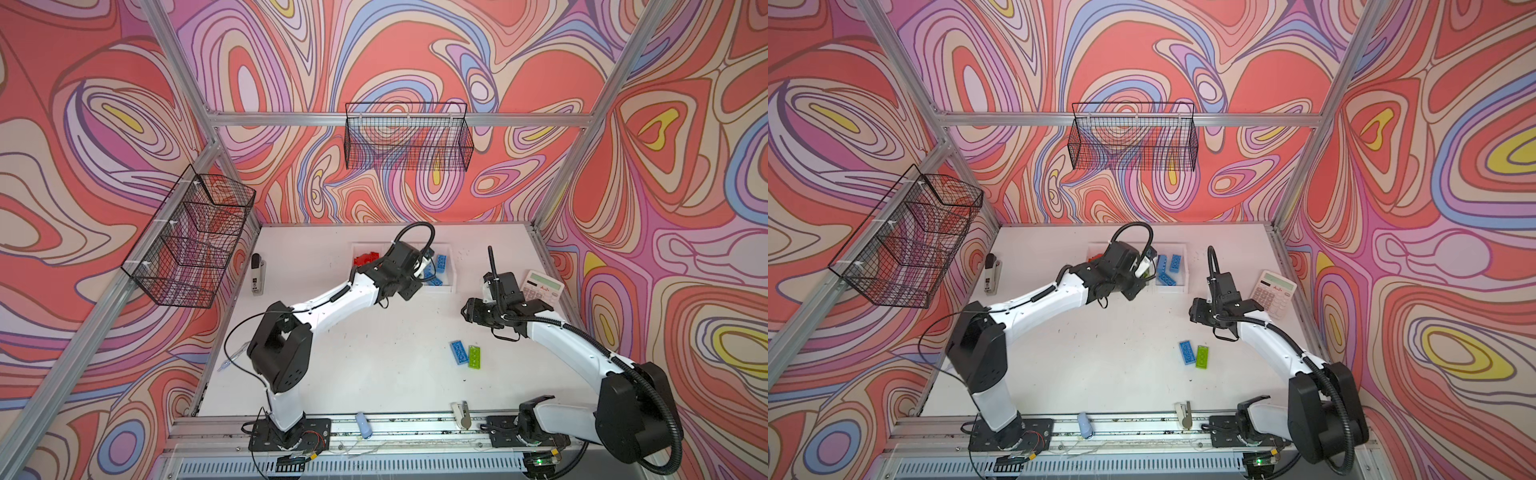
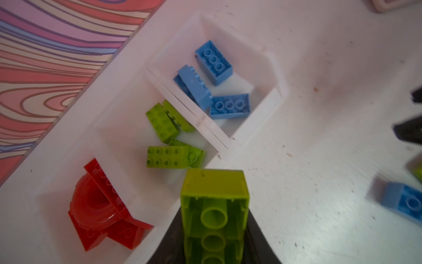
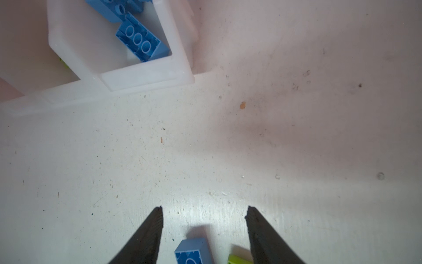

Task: Sort the legos into containers by color
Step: 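Drop lime-green brick into middle bin with left gripper while right gripper lowers to blue brick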

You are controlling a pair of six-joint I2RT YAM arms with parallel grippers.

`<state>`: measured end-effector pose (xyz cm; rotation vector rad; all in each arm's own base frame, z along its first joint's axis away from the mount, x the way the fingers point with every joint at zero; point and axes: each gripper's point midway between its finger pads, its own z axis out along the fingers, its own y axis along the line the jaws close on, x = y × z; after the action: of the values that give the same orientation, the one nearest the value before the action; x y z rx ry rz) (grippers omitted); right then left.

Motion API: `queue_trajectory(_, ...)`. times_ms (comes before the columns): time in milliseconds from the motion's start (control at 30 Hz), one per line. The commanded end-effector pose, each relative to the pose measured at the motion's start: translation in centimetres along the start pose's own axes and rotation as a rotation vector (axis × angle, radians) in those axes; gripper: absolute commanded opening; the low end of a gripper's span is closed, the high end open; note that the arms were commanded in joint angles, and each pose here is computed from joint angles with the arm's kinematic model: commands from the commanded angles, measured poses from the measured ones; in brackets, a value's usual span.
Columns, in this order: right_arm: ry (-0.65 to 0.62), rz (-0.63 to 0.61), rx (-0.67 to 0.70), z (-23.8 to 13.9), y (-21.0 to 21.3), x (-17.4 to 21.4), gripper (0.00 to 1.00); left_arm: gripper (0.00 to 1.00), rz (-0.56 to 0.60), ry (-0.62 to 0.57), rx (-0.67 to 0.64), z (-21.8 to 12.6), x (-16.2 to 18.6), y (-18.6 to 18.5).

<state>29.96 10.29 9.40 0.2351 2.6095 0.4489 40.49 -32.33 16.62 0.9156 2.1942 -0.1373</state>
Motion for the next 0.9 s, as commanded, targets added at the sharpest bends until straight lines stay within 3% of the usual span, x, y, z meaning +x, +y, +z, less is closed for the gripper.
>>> queue_trajectory(0, -0.022, 0.025, -0.026, -0.8, 0.3, -0.1, 0.62, 0.22, -0.158, 0.103, -0.079, 2.6, 1.3, 2.3)
queue_trajectory(233, 0.014, 0.026, -0.018, -1.3, -0.2, 1.4, 0.62, 0.25, -0.366, 0.125, -0.152, 6.4, 1.5, 7.6)
queue_trajectory(500, 0.037, 0.028, -0.035, -1.4, -0.1, 2.4, 0.62, 0.4, -0.354, 0.124, -0.16, 8.3, 0.2, 8.8)
queue_trajectory(700, 0.076, 0.017, -0.039, -1.7, -0.2, 3.4, 0.64, 0.67, -0.353, 0.09, -0.144, 7.8, -0.9, 8.8)
queue_trajectory(733, 0.083, 0.025, -0.042, -1.6, -0.1, 3.6, 0.64, 0.77, -0.352, 0.082, -0.143, 7.4, -1.2, 8.8)
queue_trajectory(767, 0.087, 0.039, -0.035, -1.6, -0.2, 3.6, 0.65, 0.99, -0.352, 0.067, -0.144, 6.8, -1.6, 9.0)
queue_trajectory(867, 0.086, 0.037, -0.046, -1.6, 0.5, 3.6, 0.65, 1.0, -0.364, 0.0, -0.146, 4.1, -3.0, 9.3)
